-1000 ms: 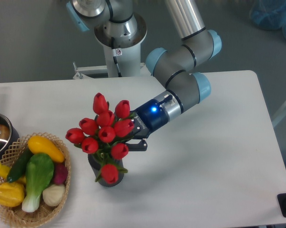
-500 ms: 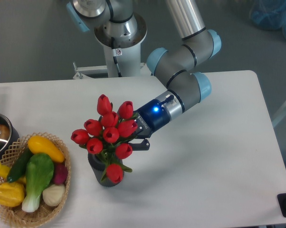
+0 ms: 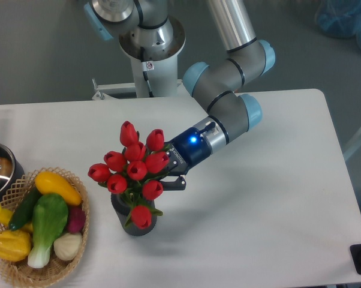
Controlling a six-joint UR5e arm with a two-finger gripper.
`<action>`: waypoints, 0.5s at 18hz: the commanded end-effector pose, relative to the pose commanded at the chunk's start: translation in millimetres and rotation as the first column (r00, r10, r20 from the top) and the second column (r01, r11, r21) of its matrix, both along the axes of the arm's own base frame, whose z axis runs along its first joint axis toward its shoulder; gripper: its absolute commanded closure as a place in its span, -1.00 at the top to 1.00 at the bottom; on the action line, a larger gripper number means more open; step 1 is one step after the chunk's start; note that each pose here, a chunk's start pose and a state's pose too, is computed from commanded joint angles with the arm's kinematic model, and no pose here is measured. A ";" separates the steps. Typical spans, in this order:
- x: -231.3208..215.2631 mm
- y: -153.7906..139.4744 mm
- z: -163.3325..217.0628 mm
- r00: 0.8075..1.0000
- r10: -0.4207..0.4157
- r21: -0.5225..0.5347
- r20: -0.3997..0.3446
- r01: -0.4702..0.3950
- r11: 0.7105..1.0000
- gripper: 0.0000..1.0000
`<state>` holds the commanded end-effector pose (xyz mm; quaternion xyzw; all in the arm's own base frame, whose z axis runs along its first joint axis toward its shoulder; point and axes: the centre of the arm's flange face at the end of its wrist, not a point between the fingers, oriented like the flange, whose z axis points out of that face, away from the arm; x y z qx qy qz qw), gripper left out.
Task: Insert the flowers into the vase
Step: 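Push the tulips further down into the vase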
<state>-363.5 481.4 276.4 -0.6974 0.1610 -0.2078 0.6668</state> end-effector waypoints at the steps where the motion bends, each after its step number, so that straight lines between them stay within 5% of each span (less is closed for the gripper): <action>1: -0.4 0.2 -2.8 1.000 0.000 -0.004 0.001 0.000 1.000 -0.61; 9: -0.7 1.3 -12.9 1.000 -0.003 -0.007 -0.011 0.003 1.000 -0.52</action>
